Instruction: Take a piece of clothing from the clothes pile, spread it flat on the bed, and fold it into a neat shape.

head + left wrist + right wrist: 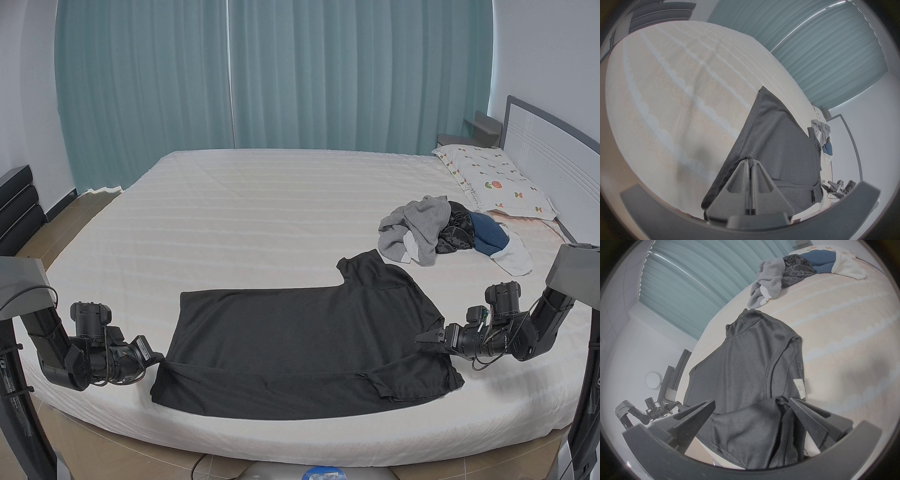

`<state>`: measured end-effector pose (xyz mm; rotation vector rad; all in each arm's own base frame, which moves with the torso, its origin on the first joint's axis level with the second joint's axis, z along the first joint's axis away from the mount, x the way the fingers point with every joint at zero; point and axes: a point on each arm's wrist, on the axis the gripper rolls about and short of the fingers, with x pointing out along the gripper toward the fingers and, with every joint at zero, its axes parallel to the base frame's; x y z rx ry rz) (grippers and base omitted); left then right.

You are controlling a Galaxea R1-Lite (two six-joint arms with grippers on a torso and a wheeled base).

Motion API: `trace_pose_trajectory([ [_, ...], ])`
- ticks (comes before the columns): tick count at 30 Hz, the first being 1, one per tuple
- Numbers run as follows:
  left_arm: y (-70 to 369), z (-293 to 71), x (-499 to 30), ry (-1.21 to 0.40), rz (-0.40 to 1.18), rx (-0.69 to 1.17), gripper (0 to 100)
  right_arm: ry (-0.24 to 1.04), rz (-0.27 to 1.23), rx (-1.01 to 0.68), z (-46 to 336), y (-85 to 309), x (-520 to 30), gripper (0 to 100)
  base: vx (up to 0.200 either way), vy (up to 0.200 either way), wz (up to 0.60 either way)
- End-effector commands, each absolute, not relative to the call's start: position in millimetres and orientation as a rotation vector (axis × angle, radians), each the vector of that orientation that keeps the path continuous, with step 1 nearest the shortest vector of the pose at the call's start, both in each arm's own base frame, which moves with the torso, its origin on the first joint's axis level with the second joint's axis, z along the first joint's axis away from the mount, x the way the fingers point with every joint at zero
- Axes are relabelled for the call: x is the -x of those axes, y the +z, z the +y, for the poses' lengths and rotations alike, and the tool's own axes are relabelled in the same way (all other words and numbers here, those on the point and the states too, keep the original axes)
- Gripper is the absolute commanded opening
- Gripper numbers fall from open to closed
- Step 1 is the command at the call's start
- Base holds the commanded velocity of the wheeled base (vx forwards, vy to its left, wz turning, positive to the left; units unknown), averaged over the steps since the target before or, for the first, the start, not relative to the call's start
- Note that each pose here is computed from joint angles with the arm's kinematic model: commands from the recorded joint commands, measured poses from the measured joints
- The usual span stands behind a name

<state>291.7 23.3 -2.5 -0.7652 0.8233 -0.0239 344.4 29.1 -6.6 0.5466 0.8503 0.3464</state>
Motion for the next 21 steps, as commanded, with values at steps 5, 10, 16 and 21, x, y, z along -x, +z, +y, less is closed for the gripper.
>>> trace_pose_trajectory([
  [5,-3,23,-292,-0.022,0.825,0.767,0,0.337,0.871,-0.549,29,-18,-349,100,0.0,0.0,0.0],
  [10,-3,23,-292,-0.022,0.825,0.767,0,0.328,0.879,-0.549,29,-25,-352,100,0.0,0.0,0.0],
  [16,-2,23,-292,-0.023,0.823,0.767,0,0.328,0.889,-0.545,28,-26,-349,100,0.0,0.0,0.0],
  [21,-1,23,-291,-0.024,0.82,0.766,0,0.322,0.877,-0.538,23,-23,-348,0,0.0,0.0,0.0],
])
